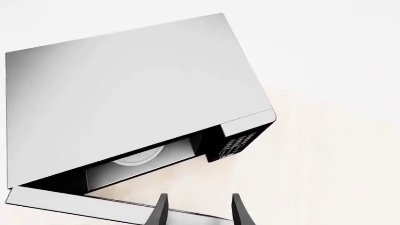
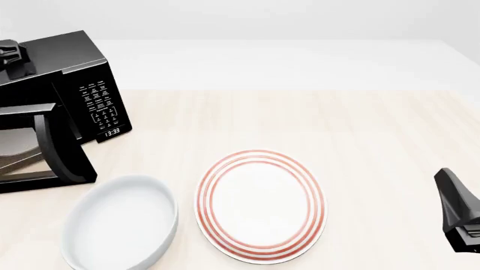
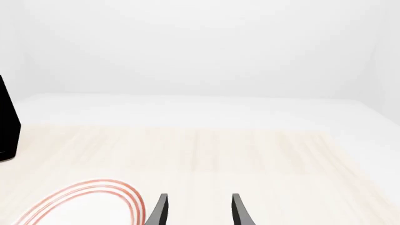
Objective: Open the microwave.
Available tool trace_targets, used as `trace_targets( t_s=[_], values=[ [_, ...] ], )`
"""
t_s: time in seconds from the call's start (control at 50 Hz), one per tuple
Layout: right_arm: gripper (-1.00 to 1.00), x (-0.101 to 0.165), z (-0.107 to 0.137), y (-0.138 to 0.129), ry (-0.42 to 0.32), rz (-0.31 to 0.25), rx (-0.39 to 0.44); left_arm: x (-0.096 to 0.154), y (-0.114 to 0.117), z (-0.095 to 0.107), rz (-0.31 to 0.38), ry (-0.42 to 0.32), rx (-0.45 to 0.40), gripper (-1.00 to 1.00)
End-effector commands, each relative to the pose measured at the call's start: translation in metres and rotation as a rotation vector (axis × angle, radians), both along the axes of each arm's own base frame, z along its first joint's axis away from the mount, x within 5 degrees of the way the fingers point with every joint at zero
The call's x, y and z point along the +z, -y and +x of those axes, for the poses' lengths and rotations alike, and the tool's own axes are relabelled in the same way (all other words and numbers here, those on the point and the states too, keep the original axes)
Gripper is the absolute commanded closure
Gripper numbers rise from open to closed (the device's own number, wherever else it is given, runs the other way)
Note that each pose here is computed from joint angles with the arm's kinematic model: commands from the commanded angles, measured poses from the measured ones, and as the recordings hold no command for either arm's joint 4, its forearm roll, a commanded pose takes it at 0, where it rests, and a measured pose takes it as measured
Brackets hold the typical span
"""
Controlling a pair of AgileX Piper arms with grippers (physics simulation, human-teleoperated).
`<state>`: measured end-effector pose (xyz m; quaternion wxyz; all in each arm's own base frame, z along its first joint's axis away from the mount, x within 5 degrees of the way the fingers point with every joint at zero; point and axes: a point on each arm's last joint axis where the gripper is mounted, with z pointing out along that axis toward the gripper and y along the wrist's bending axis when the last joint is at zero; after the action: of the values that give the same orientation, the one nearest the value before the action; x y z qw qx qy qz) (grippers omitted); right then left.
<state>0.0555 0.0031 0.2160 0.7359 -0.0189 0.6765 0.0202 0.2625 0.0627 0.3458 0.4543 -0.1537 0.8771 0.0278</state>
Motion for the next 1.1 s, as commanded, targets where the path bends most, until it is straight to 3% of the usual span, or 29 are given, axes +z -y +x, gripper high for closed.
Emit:
trace_targets(
  t_s=[0.02, 0.44, 1.1],
  values=[
    [-1.0, 0.0, 0.0, 0.0, -0.002, 0.0, -0.004, -0.021, -0.007, 0.017, -0.012, -0.041, 0.012, -1.0],
    [-1.0, 0.0, 0.0, 0.0, -0.002, 0.0, -0.004, -0.037, -0.018, 0.013, -0.02, -0.074, 0.049, -1.0],
    [-1.0, 0.0, 0.0, 0.0, -0.002, 0.0, -0.004, -0.053, -0.02, 0.026, -0.036, -0.095, 0.052, -1.0]
  ],
)
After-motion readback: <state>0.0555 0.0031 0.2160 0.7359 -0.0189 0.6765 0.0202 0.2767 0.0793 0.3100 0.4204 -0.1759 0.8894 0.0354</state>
